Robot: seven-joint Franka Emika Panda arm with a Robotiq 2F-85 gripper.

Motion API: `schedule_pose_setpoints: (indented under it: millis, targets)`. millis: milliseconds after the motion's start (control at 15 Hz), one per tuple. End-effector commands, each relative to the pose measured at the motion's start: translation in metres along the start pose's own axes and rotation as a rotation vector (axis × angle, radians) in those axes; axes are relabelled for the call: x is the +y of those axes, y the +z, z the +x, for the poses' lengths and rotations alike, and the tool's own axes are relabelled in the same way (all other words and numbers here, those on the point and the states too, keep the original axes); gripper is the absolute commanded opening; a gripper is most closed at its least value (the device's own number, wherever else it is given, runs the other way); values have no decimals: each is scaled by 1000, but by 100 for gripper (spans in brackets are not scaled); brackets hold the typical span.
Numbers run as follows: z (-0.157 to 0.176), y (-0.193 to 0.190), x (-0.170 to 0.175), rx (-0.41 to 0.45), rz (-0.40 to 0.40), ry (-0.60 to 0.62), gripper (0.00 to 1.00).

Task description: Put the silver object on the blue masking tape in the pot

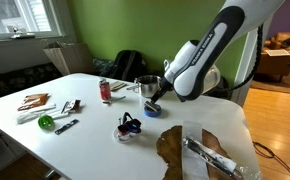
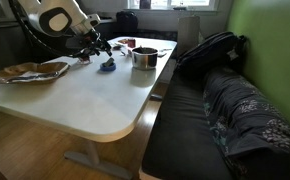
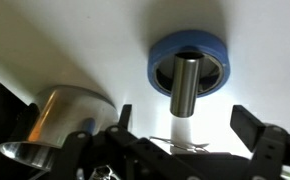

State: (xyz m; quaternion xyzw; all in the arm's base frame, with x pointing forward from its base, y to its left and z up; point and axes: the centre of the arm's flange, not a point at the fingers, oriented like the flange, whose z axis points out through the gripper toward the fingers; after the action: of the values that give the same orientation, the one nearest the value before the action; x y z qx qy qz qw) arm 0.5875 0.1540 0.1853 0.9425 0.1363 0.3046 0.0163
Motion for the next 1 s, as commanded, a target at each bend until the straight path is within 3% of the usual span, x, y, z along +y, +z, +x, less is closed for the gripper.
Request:
schedule_pose_setpoints:
  millis: [0,267,333,400,933]
  targets:
    - [13,24,-27,-1,-27,75,100]
    - [16,38,-18,-69,-37,61,84]
    - [18,41,-13,-90,-32,64,77]
    - [18,43,-10,-110,-27,66,81]
    - [8,54,-2,-195,11,53,65]
